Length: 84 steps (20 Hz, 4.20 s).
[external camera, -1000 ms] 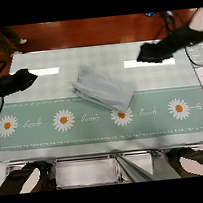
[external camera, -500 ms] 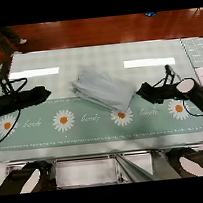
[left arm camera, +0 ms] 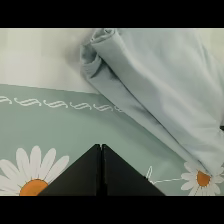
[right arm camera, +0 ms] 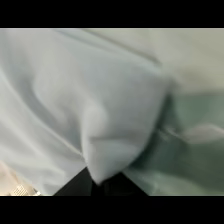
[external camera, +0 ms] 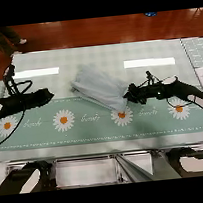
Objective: Fold the shirts.
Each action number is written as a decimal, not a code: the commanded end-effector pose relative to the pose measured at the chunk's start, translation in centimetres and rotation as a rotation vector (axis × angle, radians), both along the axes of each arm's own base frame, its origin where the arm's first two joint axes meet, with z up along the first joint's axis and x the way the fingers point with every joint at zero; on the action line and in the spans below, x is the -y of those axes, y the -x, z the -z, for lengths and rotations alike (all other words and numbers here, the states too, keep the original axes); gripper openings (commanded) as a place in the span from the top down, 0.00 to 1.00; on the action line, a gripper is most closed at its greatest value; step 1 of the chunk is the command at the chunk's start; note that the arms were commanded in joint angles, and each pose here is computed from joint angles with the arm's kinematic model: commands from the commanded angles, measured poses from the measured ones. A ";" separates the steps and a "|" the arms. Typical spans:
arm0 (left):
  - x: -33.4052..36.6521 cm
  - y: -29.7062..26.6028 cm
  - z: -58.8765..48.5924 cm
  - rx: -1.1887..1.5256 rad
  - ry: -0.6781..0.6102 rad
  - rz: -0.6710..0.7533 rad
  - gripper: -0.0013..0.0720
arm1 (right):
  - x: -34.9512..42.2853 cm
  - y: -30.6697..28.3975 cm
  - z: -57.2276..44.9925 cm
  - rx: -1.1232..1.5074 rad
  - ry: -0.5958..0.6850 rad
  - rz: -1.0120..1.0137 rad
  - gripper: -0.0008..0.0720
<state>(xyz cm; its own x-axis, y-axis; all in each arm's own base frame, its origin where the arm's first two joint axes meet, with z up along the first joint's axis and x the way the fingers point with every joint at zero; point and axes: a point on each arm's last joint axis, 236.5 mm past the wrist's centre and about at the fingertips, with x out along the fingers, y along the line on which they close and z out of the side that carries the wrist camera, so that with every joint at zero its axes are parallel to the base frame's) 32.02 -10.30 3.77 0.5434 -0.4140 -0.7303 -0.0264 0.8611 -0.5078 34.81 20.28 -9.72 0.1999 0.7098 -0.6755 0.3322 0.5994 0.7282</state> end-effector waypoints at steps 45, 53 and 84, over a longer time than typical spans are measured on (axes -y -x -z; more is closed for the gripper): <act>2.5 0.1 2.6 -0.079 0.032 0.050 0.95 | 38.8 35.6 -11.6 -0.872 0.750 0.942 0.42; -0.4 -10.6 -7.3 0.162 -0.026 0.048 0.95 | 46.4 15.7 -21.2 0.036 0.656 1.045 0.96; -0.1 -12.3 -1.3 0.000 -0.267 0.155 0.95 | 17.3 -9.1 -10.8 0.280 0.883 -0.202 0.96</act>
<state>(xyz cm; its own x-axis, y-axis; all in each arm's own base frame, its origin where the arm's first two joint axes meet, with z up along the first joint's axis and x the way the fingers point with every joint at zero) 44.32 -10.23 5.16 0.4909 -0.2852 -0.8232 0.1161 0.9579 -0.2627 43.90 3.01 1.07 0.3643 0.0054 -0.9313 0.0452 0.9987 0.0234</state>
